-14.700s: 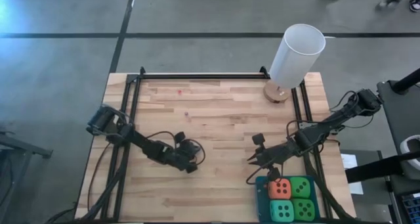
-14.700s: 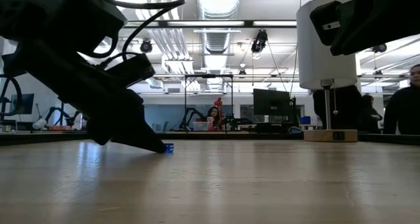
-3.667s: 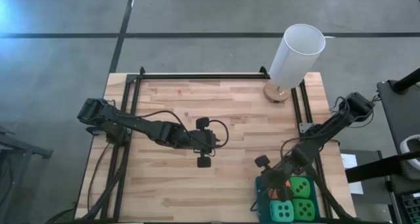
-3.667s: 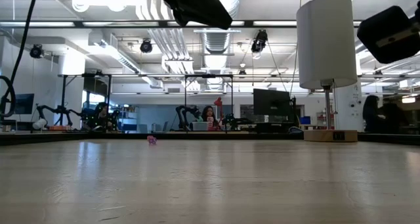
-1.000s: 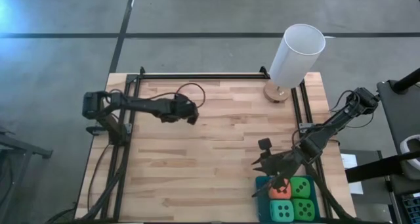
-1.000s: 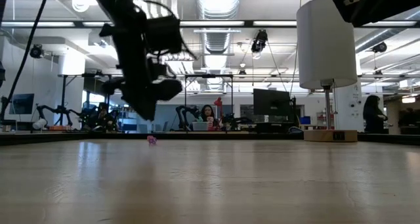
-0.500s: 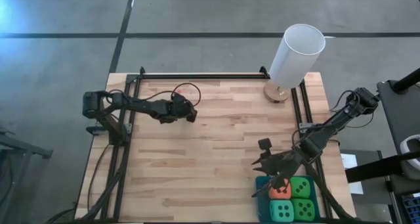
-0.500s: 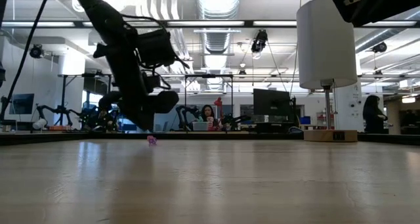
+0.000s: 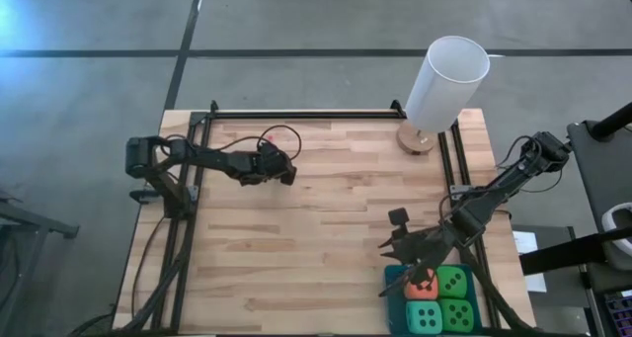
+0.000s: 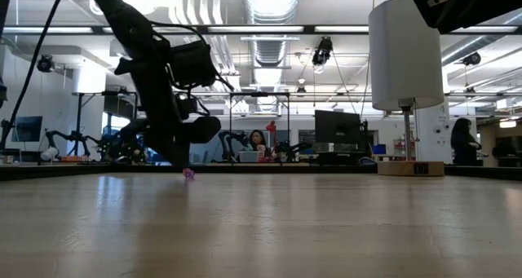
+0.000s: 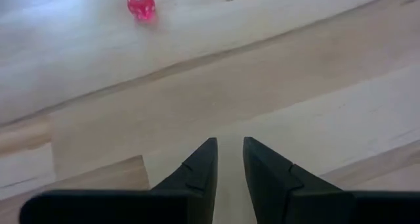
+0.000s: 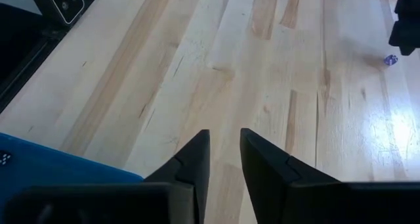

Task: Pick & Place Dice
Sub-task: Put the small purple die into the blue bin

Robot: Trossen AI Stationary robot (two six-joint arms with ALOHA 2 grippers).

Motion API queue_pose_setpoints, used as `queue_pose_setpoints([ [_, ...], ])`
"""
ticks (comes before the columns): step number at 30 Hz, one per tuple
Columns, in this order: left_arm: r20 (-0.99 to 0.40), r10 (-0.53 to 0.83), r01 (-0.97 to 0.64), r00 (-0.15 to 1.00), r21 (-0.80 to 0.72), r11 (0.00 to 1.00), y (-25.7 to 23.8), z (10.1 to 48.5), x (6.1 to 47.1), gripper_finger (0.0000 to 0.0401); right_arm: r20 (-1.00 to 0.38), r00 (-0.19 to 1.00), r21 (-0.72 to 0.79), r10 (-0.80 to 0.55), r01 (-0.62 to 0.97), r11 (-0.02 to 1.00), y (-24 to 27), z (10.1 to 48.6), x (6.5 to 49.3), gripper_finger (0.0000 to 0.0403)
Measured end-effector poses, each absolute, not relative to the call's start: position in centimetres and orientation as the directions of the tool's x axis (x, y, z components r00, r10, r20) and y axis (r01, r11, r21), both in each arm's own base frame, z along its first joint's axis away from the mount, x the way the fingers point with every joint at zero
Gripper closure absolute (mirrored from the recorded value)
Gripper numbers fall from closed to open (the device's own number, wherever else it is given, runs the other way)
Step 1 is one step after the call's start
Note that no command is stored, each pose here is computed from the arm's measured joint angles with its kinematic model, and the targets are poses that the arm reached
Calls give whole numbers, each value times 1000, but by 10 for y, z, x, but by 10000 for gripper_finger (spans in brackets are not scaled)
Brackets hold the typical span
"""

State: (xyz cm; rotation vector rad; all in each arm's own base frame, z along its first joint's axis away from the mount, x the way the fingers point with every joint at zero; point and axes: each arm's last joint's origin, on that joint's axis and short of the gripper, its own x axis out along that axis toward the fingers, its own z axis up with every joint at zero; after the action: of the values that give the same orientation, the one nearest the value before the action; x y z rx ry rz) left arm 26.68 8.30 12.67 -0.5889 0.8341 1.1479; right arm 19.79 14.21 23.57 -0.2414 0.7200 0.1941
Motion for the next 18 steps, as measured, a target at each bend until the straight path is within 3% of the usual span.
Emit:
queue_pose_setpoints([
  [18, -859, 442, -924, 259, -88, 371, 81, 119, 276, 323, -666, 739, -149, 96, -258, 955, 143, 236, 198, 322],
])
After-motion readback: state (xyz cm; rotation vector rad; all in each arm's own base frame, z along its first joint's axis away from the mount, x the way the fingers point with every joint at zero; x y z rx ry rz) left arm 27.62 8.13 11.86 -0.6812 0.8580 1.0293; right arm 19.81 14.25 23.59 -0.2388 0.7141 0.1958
